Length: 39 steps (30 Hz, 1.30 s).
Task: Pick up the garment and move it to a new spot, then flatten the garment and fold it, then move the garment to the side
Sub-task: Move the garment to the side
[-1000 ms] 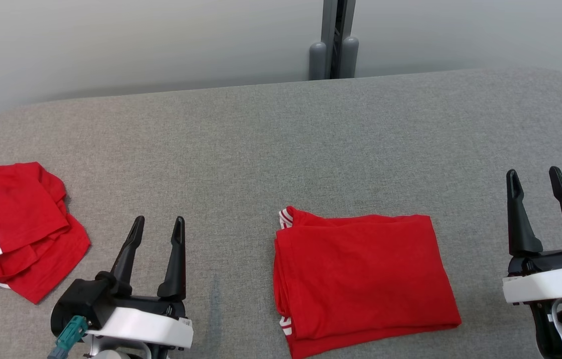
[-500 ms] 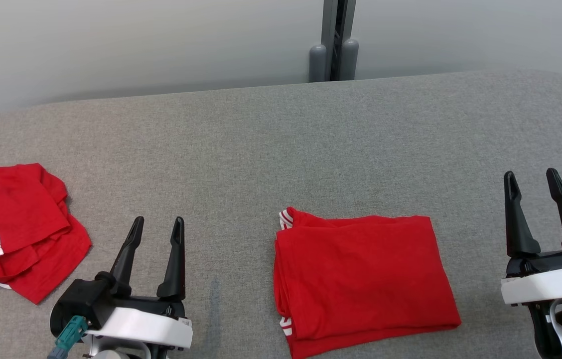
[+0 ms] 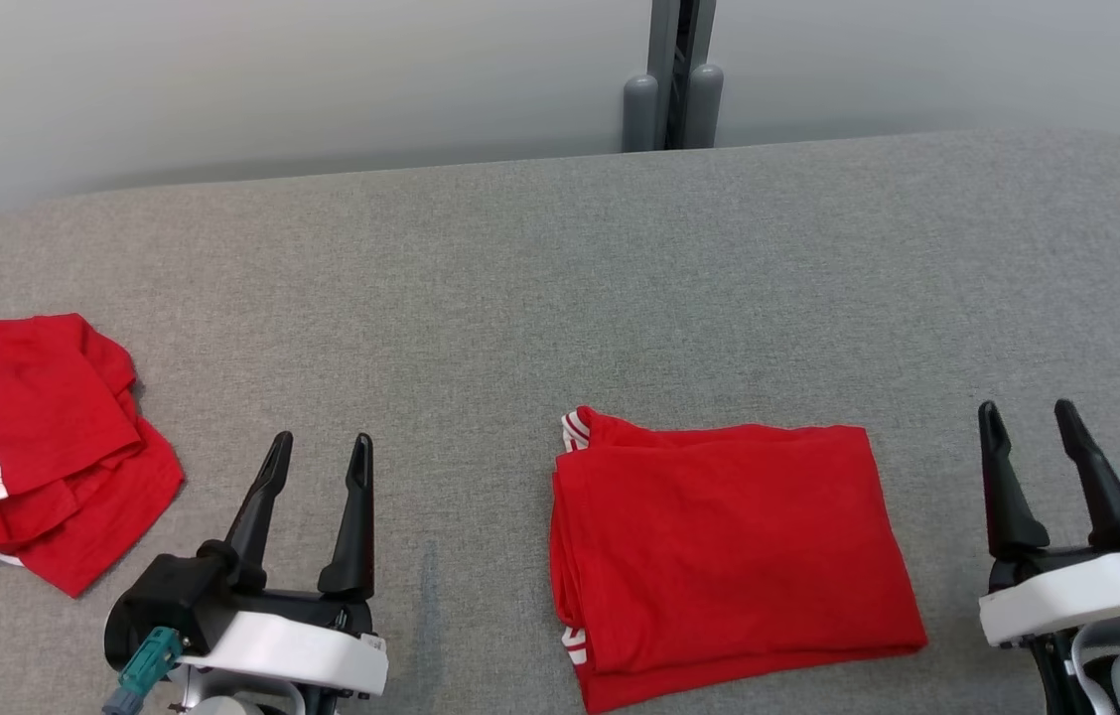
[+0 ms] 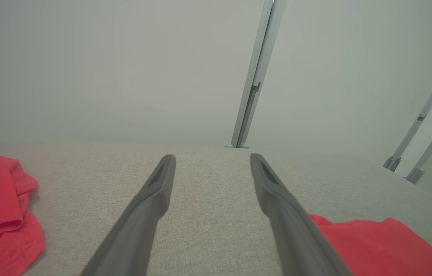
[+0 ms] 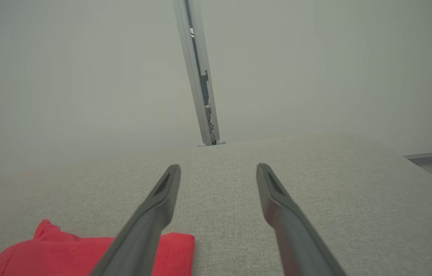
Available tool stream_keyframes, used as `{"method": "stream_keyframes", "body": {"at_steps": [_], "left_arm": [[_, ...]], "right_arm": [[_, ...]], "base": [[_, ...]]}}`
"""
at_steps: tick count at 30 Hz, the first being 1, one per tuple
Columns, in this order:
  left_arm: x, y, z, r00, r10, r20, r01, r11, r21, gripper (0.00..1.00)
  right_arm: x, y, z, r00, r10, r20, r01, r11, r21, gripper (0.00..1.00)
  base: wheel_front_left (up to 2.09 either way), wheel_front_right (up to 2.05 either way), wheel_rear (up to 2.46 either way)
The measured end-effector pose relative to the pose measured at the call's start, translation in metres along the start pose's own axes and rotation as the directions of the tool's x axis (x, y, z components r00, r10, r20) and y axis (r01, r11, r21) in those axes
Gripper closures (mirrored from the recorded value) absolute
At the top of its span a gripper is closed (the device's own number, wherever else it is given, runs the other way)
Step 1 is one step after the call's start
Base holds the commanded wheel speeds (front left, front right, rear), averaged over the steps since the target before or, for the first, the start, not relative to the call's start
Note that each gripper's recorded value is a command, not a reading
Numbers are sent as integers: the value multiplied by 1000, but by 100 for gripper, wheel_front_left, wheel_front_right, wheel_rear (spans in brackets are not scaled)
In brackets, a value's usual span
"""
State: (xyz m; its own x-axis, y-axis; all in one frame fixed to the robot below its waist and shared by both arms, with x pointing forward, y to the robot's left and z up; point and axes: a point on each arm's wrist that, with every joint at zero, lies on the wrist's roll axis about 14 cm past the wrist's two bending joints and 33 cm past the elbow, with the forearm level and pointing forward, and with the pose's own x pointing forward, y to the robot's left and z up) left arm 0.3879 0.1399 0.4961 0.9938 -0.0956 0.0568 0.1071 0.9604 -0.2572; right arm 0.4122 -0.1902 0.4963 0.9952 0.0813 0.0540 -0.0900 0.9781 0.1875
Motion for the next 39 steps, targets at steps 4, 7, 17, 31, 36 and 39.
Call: {"method": "stream_keyframes", "body": {"at_steps": [4,7,17,31,36,39], "left_arm": [[0,2,-4,1000,5,-13,-5,1000,3,0],[1,3,-7,1000,5,-21,-5,1000,5,0],[5,8,-14,999,13,-41,-12,1000,15,0],[5,8,-16,999,12,-49,-11,1000,26,0],[5,6,-16,999,4,-47,-3,1000,25,0],[8,3,-12,999,-1,-32,1,1000,-3,0]], "right_arm": [[-8,3,-40,992,9,-128,-5,999,35,0],[-12,6,-67,975,23,-220,-11,998,57,0],[-12,30,-113,917,105,-385,-51,988,148,0],[-16,43,-134,866,169,-470,-101,981,167,100],[-14,45,-130,870,185,-458,-125,979,158,100],[-9,37,-125,878,178,-444,-135,983,127,100]], "base": [[0,0,0],[0,0,0],[0,0,0],[0,0,0],[0,0,0],[0,0,0]]}}
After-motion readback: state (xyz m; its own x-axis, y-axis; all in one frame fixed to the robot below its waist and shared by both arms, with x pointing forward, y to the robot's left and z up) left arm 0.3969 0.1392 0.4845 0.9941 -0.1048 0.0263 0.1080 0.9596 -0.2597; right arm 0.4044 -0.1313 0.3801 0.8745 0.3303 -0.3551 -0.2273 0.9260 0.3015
